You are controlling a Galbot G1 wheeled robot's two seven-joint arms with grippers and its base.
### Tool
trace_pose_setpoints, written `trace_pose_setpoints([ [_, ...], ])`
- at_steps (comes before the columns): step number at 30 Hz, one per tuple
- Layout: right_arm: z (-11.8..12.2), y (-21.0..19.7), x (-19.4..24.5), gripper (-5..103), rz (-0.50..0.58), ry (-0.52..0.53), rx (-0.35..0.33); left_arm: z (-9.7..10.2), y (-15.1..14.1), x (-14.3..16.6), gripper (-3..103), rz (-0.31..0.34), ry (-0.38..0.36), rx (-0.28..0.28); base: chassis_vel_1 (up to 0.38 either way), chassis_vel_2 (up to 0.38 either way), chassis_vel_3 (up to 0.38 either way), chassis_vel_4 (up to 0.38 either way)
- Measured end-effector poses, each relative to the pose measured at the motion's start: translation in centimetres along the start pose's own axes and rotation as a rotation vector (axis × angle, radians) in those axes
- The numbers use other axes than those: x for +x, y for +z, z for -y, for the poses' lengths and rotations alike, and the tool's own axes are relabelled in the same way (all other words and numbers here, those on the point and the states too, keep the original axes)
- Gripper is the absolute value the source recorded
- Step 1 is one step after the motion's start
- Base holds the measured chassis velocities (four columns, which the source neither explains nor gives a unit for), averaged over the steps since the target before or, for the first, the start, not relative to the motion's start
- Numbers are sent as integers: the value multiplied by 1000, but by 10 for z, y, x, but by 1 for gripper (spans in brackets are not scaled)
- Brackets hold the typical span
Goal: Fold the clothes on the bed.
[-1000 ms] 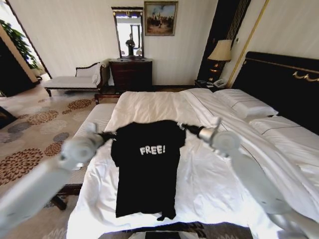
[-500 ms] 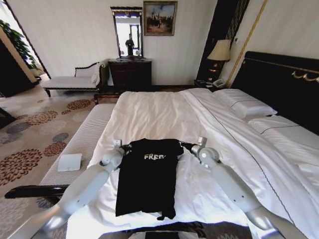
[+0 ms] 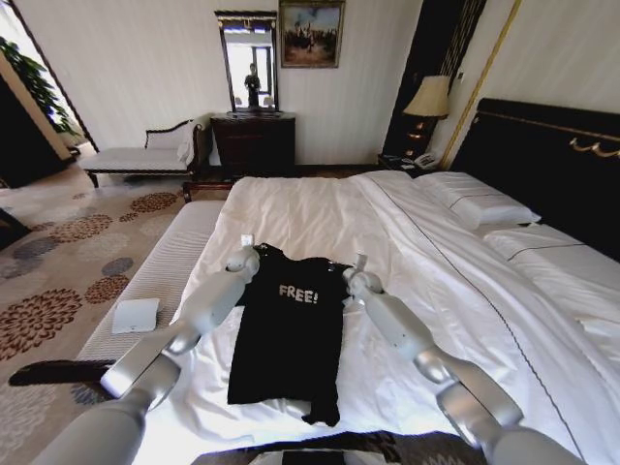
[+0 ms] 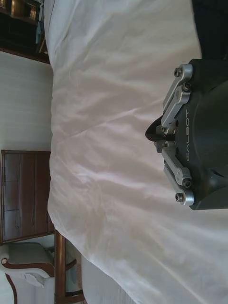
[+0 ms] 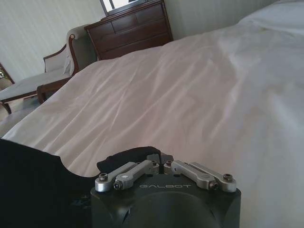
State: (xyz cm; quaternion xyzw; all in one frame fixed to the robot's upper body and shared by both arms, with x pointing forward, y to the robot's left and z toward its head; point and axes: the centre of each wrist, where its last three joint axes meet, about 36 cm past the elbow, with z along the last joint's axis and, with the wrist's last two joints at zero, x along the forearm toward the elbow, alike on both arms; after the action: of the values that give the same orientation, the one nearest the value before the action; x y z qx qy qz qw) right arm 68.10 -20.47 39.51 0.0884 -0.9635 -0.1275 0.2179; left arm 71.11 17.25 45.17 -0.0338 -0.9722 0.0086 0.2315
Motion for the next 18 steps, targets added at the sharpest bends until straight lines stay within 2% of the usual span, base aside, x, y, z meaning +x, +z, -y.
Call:
trace_pose_setpoints([
  [4,-5,-29,-20,0,50,28,11,13,-23,-24,1,-2,-35,53,0,0,0,0],
  [9,-9,-40,-24,0,78,57,26,13,-32,-29,1,-4,-41,55,0,0,0,0],
  [18,4,-24,-27,0,68,105,63,8,-15,-30,1,-43,-65,55,0,0,0,0],
])
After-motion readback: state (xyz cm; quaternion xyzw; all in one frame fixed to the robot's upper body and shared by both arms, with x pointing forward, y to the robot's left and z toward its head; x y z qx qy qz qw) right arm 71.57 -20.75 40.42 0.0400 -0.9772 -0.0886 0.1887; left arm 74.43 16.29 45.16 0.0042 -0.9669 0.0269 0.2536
